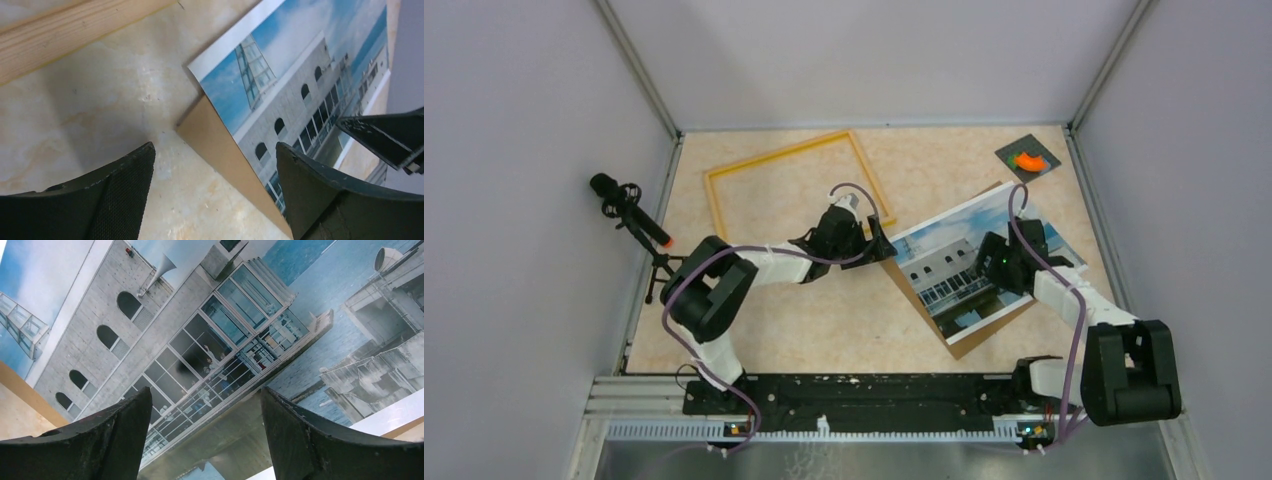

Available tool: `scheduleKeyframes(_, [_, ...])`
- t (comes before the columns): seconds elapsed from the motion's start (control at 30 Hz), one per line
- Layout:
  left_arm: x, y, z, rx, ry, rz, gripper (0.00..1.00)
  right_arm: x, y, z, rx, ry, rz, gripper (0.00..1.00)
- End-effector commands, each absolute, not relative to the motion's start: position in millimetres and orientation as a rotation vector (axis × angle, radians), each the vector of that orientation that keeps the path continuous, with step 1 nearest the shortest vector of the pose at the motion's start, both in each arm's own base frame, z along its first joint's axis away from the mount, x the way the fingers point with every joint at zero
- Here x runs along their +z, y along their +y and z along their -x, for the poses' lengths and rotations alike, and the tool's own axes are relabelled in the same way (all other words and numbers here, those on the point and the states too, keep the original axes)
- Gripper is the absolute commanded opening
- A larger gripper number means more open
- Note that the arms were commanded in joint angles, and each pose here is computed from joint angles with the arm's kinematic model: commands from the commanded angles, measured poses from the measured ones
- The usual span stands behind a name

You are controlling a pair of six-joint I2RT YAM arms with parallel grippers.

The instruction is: Put the photo into the frame

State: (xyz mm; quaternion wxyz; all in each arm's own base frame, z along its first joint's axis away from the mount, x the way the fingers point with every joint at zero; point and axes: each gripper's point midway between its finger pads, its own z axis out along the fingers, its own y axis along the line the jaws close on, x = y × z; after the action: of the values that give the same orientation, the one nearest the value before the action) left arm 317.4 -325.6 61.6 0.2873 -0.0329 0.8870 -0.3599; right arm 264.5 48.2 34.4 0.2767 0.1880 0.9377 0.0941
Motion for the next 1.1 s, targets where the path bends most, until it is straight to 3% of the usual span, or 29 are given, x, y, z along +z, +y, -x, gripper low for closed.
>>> scheduleKeyframes(0.0, [78, -344, -351, -0.976, 2.215, 0.165, 0.92, 44, 47, -282, 0.280, 2.423, -0.527, 0.78])
scheduleKeyframes(0.3, [57, -352, -361, -0.956, 2.232, 0.206, 0.87, 30, 47, -276, 0.279, 2.446, -0.526, 0.77])
scheduleKeyframes(0.6, [68, -377, -342, -1.316, 2.253, 0.310, 0.78, 31, 51, -275, 0.307, 2.443, -0.517, 0.77])
scheduleKeyframes(1.07, [125, -404, -354, -1.623, 2.000, 0.267, 0.64, 28, 57, -274, 0.351, 2.442, -0.526, 0.77])
